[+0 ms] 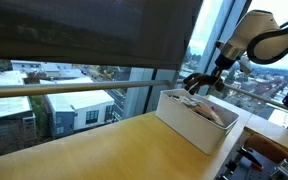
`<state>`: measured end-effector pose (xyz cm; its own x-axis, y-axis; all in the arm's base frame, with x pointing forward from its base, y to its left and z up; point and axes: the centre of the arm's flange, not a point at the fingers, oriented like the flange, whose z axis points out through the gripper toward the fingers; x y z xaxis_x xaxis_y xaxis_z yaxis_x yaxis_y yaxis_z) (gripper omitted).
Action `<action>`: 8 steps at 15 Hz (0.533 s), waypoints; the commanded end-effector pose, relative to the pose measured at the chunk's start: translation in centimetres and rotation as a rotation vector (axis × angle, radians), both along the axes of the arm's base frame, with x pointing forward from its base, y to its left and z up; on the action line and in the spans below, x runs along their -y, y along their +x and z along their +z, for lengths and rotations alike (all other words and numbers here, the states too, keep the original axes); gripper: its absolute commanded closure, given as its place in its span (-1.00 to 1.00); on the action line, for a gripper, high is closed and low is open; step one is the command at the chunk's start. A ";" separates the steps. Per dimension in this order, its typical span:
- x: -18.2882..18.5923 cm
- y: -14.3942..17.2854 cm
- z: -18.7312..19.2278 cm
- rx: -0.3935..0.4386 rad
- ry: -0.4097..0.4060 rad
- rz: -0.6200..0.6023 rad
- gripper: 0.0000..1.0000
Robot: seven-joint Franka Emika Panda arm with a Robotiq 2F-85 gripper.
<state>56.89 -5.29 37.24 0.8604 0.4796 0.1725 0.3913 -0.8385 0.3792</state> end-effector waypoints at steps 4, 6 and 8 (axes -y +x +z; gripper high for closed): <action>0.6 0.1 0.4 0.009 0.031 -0.029 -0.68; 0.6 0.1 0.5 0.010 0.032 -0.030 -0.44; 0.6 0.1 0.2 0.003 0.032 -0.030 -0.68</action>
